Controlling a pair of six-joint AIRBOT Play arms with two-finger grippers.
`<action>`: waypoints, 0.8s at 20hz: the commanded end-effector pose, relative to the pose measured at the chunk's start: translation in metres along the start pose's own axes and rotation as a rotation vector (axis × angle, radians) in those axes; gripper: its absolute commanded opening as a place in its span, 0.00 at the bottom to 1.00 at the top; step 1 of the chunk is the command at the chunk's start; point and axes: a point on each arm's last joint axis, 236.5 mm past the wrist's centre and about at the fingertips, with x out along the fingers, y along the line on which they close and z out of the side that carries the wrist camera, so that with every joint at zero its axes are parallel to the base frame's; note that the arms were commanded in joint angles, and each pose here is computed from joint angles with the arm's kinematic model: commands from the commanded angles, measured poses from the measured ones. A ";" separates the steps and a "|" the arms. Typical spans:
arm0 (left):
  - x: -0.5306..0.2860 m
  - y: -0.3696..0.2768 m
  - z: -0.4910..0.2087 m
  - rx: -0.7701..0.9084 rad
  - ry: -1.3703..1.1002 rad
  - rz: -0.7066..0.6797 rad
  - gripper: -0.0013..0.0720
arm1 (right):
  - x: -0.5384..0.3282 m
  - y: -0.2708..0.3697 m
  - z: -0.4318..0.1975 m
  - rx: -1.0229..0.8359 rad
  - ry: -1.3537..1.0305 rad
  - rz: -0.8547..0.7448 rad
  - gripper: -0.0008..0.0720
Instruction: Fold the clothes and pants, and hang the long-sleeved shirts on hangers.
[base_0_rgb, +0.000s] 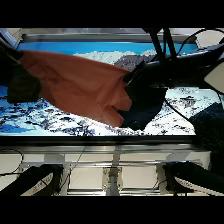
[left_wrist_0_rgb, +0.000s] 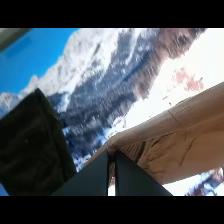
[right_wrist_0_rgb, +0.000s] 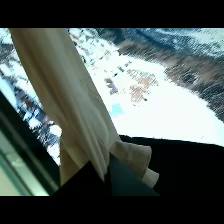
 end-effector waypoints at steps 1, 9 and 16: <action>0.005 -0.022 -0.049 0.035 0.145 -0.062 0.05 | -0.008 0.025 -0.018 -0.014 0.077 0.104 0.02; 0.004 -0.066 -0.129 -0.023 0.399 -0.187 0.05 | -0.001 0.067 -0.022 -0.004 0.115 0.297 0.02; 0.074 -0.033 -0.148 -0.092 0.538 -0.136 0.05 | 0.108 0.021 -0.052 0.004 0.303 0.282 0.02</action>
